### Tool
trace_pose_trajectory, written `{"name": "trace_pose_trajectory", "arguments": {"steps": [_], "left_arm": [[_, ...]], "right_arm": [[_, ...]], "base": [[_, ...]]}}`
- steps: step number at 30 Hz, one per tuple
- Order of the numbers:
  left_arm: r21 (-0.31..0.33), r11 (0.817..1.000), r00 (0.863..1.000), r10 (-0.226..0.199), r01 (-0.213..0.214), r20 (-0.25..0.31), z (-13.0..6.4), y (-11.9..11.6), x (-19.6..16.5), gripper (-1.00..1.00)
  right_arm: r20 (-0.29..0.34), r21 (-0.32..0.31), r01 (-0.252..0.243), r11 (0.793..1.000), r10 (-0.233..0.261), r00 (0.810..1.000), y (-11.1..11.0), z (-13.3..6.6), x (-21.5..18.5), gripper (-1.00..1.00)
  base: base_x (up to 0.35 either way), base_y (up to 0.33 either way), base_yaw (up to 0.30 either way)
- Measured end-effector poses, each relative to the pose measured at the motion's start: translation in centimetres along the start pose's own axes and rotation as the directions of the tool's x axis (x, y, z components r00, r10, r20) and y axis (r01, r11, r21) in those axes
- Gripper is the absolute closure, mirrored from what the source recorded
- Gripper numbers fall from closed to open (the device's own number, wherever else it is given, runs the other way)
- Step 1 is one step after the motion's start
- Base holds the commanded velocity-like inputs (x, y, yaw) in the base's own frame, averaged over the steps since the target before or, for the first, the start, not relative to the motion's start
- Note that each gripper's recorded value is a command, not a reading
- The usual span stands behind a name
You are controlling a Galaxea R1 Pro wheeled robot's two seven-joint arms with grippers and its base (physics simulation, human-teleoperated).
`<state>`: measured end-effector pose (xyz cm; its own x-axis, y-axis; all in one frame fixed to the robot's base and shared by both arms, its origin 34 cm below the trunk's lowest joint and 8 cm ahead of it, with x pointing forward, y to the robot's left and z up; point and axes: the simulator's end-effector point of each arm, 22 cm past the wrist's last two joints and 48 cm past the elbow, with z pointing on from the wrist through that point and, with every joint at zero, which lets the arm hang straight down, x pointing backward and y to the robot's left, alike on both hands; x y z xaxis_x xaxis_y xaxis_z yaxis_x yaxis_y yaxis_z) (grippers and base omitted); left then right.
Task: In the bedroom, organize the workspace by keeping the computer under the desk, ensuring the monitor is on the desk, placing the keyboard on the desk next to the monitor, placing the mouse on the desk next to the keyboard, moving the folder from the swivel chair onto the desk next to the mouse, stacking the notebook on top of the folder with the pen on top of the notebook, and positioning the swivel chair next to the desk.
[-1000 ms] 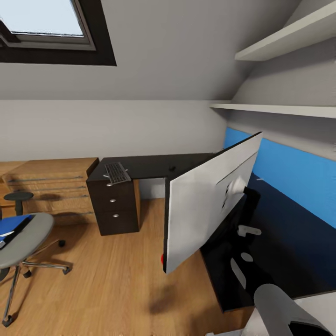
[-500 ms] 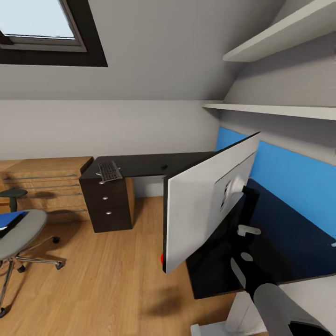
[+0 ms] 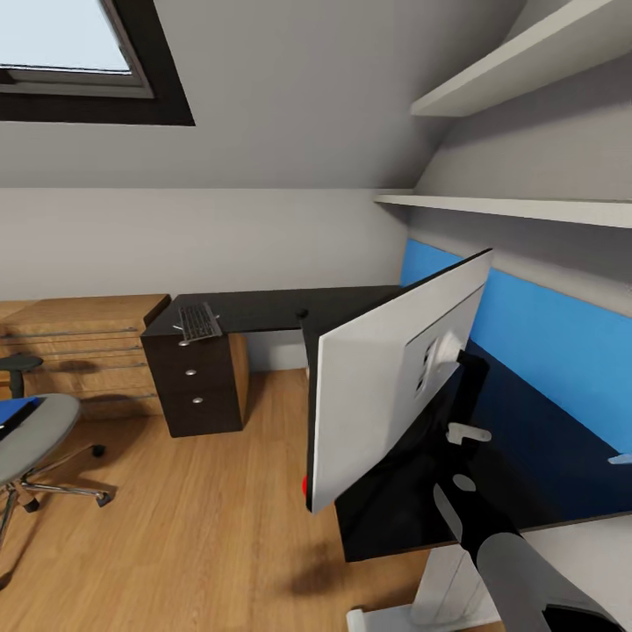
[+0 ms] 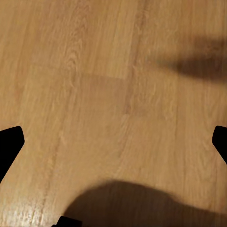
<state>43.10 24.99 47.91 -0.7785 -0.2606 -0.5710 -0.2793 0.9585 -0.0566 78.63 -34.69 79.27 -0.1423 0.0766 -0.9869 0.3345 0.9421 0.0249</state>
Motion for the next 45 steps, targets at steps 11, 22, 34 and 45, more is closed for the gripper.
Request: {"name": "trace_pose_trajectory", "arguments": {"steps": [11,22,34,45], "left_arm": [[0.0,1.0,1.0,0.0,0.0,0.0,0.0,0.0,0.01,-1.0],[0.0,1.0,1.0,0.0,0.0,0.0,0.0,0.0,0.0,-1.0],[0.0,1.0,1.0,0.0,0.0,0.0,0.0,0.0,0.0,-1.0],[0.0,1.0,1.0,0.0,0.0,0.0,0.0,0.0,0.0,-1.0]], "right_arm": [[0.002,-0.003,0.006,1.0,-0.006,1.0,0.08,-0.03,0.05,1.0],[0.001,-0.004,0.003,1.0,-0.003,1.0,0.11,-0.02,0.01,1.0],[0.001,-0.002,0.0,1.0,0.0,1.0,0.09,-0.03,0.01,1.0],[0.002,-0.002,0.001,1.0,-0.001,1.0,0.09,-0.03,0.0,1.0]], "base": [[0.0,-0.21,0.0],[0.0,-0.03,0.0],[0.0,-0.001,0.0],[0.0,0.0,0.0]]}}
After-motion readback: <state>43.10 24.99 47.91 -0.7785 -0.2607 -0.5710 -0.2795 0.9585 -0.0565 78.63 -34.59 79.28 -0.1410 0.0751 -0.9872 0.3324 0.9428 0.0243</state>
